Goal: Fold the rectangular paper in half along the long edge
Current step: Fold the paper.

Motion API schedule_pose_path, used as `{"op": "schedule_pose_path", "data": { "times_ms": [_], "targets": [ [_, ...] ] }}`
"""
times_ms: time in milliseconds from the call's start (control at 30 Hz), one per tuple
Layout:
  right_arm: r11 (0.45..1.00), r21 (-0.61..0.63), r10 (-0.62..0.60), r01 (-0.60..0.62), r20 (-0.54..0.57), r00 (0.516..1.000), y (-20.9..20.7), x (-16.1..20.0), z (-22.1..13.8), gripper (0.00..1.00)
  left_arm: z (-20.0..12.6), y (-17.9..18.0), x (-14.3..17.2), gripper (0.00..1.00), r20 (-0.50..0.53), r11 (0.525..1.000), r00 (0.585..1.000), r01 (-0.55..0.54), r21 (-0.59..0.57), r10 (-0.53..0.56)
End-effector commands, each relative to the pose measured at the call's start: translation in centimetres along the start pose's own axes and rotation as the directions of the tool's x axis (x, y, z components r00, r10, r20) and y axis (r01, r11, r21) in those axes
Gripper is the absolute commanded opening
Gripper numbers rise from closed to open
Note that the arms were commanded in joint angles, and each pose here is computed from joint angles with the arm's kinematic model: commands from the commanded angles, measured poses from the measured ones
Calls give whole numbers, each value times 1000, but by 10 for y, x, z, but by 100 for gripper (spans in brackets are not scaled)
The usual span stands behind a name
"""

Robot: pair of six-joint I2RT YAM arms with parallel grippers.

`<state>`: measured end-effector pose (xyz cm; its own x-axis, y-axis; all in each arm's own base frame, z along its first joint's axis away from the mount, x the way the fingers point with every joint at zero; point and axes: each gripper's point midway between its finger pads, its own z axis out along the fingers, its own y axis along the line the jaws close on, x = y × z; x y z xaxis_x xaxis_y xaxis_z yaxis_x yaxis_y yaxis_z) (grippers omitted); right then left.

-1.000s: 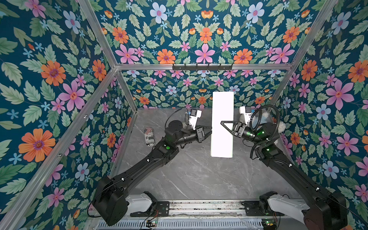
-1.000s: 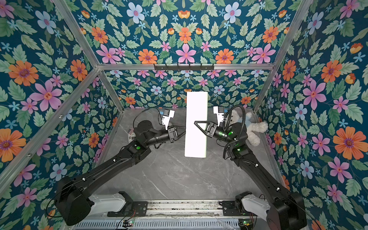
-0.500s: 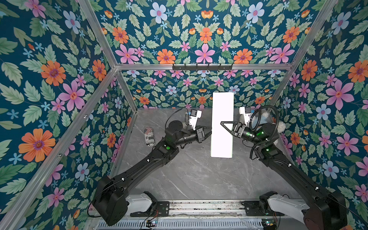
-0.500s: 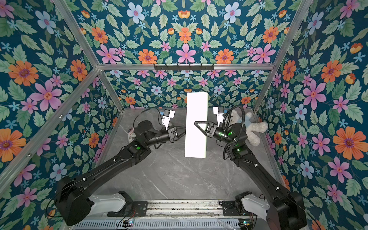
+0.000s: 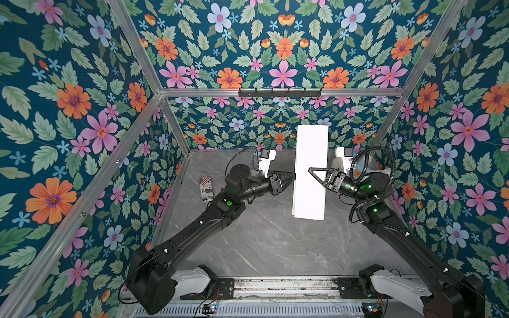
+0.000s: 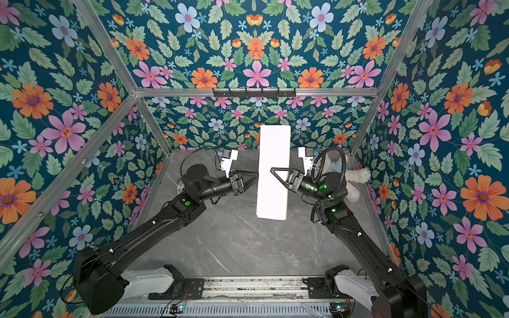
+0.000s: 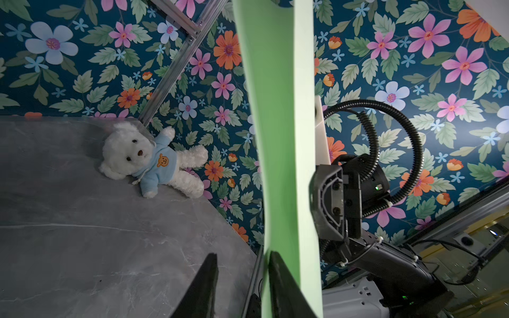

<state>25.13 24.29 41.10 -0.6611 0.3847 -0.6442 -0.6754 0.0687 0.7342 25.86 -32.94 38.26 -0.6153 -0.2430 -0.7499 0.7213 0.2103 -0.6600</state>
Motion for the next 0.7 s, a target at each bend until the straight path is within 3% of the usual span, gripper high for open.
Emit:
{"op": "schedule_pose_path", "data": {
  "times_ms": [0,333,667],
  "targets": [
    [999,-36,-2,1,-18,1000,14,1,-2,27,-7,-4,-19,36,50,999,998,-43,-1,43],
    [992,-128,9,-10,-13,1000,42,-1,-8,27,-7,-57,-53,39,128,966,992,-39,255,6],
    [992,-128,9,-7,10,1000,41,-6,-6,28,-5,-70,-51,40,122,956,992,-33,291,-3]
  ]
}}
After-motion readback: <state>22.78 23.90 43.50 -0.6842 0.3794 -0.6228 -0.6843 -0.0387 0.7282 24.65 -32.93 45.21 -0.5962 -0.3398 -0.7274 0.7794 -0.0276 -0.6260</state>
